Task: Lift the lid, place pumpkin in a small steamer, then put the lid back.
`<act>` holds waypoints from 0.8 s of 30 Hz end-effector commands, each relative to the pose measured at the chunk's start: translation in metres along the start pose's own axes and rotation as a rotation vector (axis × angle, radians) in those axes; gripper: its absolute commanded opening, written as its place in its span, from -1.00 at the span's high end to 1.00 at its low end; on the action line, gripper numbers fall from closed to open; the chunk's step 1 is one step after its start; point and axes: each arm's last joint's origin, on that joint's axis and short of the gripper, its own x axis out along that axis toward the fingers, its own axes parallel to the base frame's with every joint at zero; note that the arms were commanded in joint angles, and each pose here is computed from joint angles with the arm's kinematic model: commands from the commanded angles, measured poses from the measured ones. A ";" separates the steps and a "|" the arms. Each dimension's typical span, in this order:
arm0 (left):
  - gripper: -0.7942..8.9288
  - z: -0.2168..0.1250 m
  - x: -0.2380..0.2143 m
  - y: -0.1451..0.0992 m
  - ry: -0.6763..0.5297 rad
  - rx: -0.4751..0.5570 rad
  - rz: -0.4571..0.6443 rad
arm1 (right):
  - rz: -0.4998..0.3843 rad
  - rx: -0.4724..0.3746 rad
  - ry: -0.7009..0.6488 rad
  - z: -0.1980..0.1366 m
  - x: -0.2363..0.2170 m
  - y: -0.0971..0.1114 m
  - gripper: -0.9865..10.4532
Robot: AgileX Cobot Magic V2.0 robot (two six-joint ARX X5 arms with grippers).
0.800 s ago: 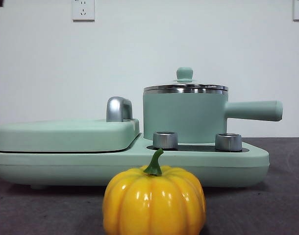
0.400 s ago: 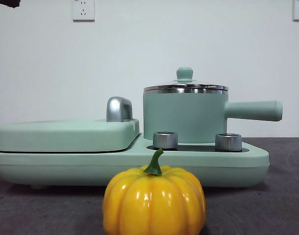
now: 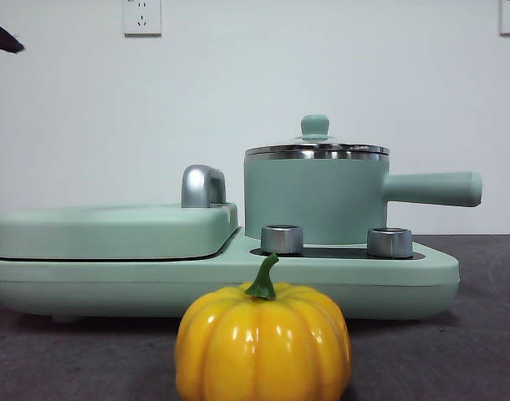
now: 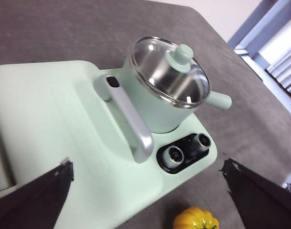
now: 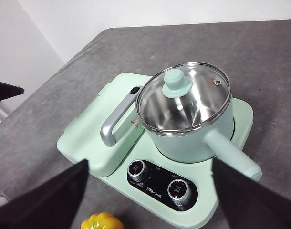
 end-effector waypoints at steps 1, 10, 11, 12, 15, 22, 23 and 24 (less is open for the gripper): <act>-0.24 0.009 0.005 -0.004 -0.004 0.020 -0.031 | 0.008 -0.013 -0.012 0.004 -0.001 0.002 0.04; -0.24 0.040 0.045 -0.011 0.089 0.082 -0.117 | 0.008 0.012 -0.012 0.004 -0.001 0.002 0.04; -0.24 0.046 0.052 -0.013 0.098 0.101 -0.127 | 0.008 0.012 -0.012 0.004 -0.001 0.002 0.04; -0.24 0.052 0.059 -0.015 0.105 0.120 -0.136 | 0.008 0.012 -0.012 0.004 -0.001 0.002 0.04; -0.24 0.072 0.079 -0.023 0.114 0.178 -0.136 | 0.008 0.012 -0.012 0.004 -0.001 0.002 0.04; -0.24 0.111 0.130 -0.045 0.100 0.339 -0.094 | 0.008 0.010 -0.014 0.004 -0.001 0.002 0.04; -0.24 0.115 0.139 -0.048 0.097 0.365 -0.080 | 0.009 0.010 -0.014 0.004 -0.001 0.002 0.04; -0.23 0.117 0.149 -0.050 0.090 0.390 -0.067 | 0.009 0.010 -0.014 0.004 -0.001 0.002 0.04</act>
